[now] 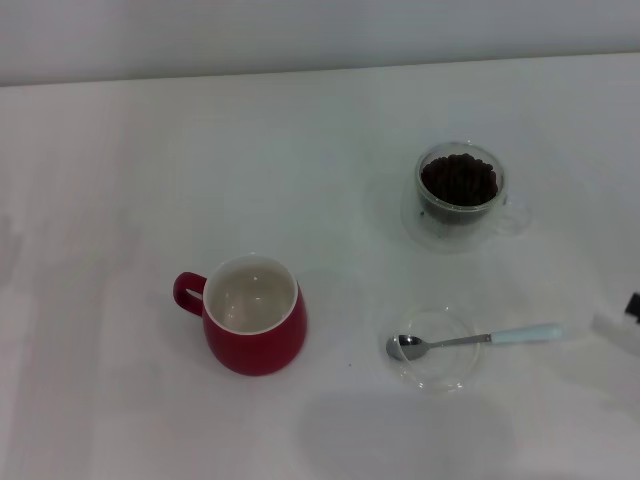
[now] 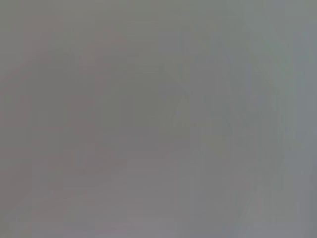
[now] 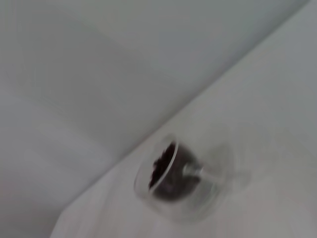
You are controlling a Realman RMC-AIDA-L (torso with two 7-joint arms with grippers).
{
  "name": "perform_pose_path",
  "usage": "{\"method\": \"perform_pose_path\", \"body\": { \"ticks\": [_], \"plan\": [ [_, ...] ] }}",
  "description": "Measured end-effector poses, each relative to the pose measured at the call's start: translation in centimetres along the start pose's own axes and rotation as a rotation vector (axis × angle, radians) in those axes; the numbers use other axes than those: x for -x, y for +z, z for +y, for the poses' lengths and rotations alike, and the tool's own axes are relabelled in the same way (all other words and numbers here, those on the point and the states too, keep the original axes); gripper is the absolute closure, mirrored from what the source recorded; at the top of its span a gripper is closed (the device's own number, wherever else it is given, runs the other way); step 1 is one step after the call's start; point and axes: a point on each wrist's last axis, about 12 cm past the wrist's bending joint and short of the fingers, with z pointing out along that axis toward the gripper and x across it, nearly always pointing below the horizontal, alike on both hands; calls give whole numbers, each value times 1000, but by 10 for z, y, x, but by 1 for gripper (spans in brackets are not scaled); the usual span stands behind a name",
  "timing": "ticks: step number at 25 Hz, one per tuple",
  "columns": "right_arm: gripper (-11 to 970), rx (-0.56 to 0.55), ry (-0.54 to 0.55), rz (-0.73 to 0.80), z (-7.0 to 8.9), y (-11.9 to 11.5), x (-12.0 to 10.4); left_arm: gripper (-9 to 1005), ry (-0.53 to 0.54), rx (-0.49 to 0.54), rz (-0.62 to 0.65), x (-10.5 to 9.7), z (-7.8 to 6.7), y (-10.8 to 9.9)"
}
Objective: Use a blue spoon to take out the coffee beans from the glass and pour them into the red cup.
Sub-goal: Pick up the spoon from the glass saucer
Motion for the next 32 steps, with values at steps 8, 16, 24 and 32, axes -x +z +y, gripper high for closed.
{"method": "perform_pose_path", "body": {
  "ticks": [8, 16, 24, 32],
  "plan": [
    [131, 50, -36, 90, 7, 27, -5, 101, 10, -48, 19, -2, -5, -3],
    [132, 85, -63, 145, 12, 42, -4, 104, 7, -54, 27, -4, -6, -5],
    [146, 117, -76, 213, 17, 57, -5, 103, 1, -52, 29, -4, -7, -6],
    [200, 107, -88, 224, 17, 63, -1, 102, -1, -51, 28, -4, -7, -6]
  ]
}}
